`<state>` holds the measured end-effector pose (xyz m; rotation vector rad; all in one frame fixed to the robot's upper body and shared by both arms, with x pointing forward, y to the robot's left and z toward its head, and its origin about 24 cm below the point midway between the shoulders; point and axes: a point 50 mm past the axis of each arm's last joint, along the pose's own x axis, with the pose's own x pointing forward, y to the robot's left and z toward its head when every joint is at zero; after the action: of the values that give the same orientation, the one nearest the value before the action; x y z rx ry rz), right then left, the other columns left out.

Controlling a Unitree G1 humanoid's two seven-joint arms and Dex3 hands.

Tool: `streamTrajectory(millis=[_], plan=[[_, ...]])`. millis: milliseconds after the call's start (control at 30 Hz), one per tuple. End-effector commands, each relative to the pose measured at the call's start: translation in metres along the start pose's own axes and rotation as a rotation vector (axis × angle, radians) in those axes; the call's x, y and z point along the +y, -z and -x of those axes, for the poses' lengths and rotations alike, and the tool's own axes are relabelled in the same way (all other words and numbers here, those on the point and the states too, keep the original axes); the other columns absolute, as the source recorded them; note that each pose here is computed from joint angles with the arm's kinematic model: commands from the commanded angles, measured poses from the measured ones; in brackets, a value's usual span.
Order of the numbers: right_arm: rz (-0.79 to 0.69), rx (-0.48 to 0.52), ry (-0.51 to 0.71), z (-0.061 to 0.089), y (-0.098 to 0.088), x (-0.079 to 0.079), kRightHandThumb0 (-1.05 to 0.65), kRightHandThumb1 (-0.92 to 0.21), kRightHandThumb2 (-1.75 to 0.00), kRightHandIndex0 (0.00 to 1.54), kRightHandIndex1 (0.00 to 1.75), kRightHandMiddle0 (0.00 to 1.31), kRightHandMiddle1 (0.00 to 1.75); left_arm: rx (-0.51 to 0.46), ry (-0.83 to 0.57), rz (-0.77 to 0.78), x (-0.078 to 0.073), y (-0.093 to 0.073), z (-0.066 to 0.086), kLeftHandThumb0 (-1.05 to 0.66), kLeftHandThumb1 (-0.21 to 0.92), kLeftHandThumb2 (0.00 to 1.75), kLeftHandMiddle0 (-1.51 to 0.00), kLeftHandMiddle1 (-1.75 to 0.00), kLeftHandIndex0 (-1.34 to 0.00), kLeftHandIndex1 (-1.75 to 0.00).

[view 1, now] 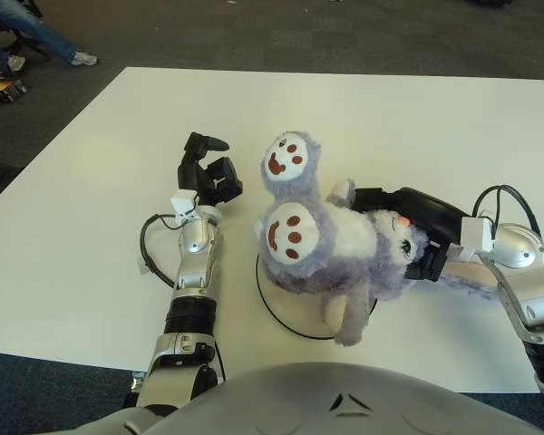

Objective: Put the doll into the plate.

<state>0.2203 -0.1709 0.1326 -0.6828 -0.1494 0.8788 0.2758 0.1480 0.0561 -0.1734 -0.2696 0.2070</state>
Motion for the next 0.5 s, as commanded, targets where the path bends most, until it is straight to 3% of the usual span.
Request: streamTrajectory(millis=[0,133,367,467], plan=[[0.043,-0.039,0.049,-0.0027,-0.0055,-0.0042,-0.01,-0.12,-1.49,0.7,1.75,0.66,1.59,0.135,-0.045,-0.008,0.0058,0.0287,0.0272,-0.44,0.43,1.17,-1.29,-1.75,-0.52,-1.75],[0.053,-0.041,0.067,-0.004,-0.0034,-0.0044,-0.01,-0.2,-1.44,0.59,1.75,0.57,1.71,0.136,-0.042,-0.01,0.0055,0.0286,0.0274,-0.44,0.44,1.17,-1.28,-1.75,-0.52,-1.75],[0.043,-0.042,0.076,-0.0041,-0.0012,-0.0045,-0.01,-0.32,-1.31,0.49,1.75,0.48,1.73,0.137,-0.044,-0.003,0.0051,0.0288,0.0276,-0.44,0.44,1.16,-1.28,-1.75,-0.51,-1.75],[0.034,-0.042,0.077,-0.004,-0.0006,-0.0048,0.35,-0.22,-1.43,0.65,1.75,0.23,1.57,0.138,-0.045,-0.002,0.0049,0.0285,0.0276,-0.44,0.45,1.15,-1.28,-1.75,-0.51,-1.75]])
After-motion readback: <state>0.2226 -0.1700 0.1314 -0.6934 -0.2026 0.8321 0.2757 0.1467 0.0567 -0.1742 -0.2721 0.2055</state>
